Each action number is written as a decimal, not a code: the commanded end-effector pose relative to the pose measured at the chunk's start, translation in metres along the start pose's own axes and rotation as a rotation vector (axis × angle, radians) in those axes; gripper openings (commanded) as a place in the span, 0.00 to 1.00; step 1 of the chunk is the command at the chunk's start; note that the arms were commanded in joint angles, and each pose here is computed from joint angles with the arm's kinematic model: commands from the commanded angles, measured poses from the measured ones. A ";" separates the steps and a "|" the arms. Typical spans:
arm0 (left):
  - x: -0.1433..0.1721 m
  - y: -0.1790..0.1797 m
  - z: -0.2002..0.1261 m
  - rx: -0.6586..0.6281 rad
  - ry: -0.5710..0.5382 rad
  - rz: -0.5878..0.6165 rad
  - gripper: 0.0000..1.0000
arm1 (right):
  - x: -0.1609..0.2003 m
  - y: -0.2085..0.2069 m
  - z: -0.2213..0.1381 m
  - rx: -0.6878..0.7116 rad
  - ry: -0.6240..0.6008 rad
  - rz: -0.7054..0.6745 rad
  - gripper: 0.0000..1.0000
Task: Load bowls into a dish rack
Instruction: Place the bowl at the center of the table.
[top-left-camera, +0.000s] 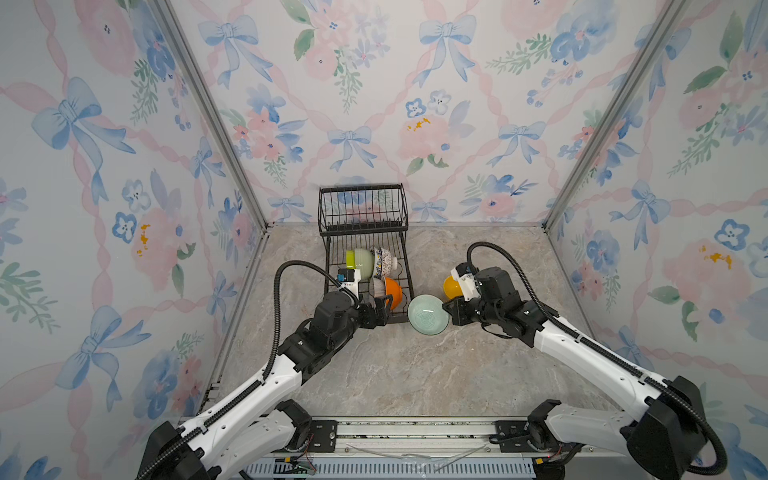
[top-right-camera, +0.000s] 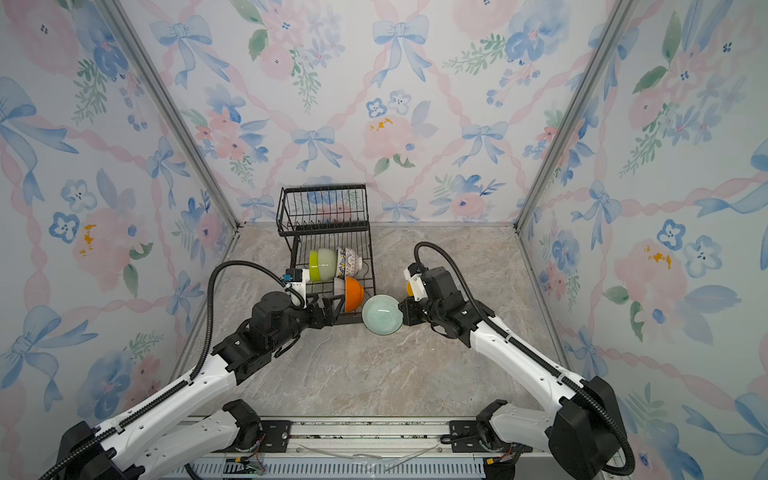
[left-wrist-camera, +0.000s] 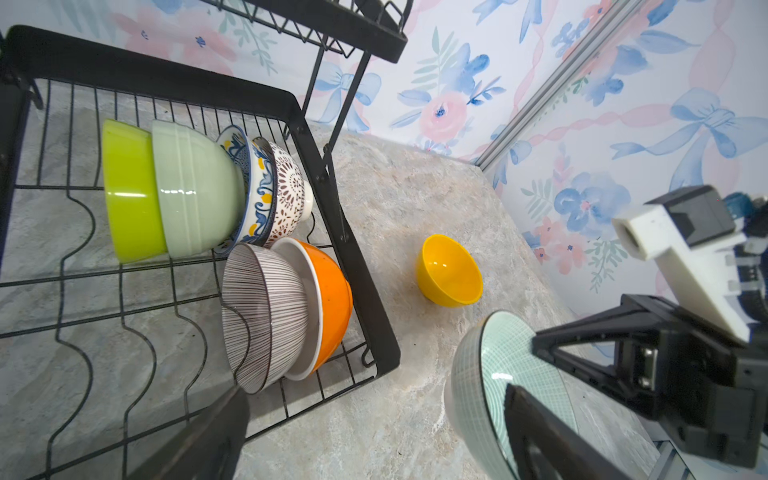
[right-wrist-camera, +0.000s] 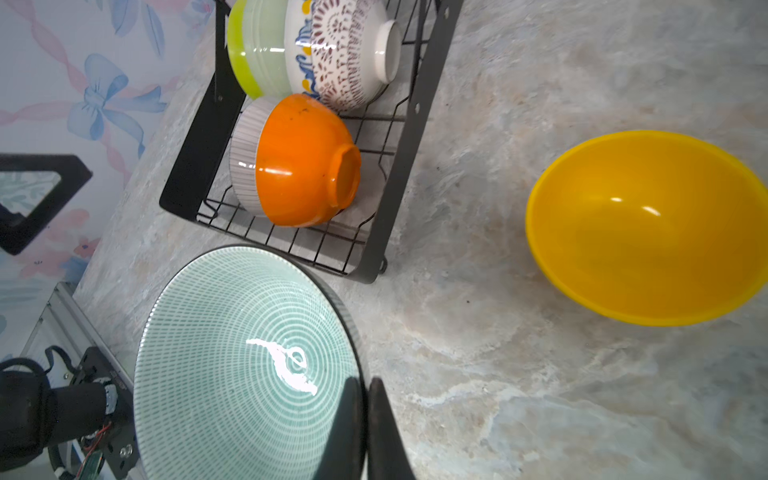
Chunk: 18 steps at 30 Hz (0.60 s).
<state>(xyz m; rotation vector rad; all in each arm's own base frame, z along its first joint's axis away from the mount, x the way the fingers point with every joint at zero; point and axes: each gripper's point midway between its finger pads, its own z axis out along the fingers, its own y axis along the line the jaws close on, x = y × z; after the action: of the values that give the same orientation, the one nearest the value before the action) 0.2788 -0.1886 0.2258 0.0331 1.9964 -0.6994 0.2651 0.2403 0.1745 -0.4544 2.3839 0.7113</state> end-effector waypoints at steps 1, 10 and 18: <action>0.004 0.021 -0.008 -0.075 -0.012 -0.022 0.98 | 0.013 0.022 0.014 -0.055 0.025 -0.032 0.00; 0.009 0.036 -0.023 -0.108 -0.025 -0.048 0.98 | 0.049 0.041 0.062 -0.045 0.124 -0.077 0.00; 0.015 0.043 -0.031 -0.120 -0.029 -0.058 0.98 | 0.053 0.053 0.089 -0.040 0.148 -0.090 0.00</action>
<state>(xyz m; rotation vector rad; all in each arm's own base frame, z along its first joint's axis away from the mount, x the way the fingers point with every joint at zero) 0.2612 -0.1495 0.2120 -0.0759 2.0028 -0.6351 0.2267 0.3018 0.0774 -0.6687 2.5671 0.6440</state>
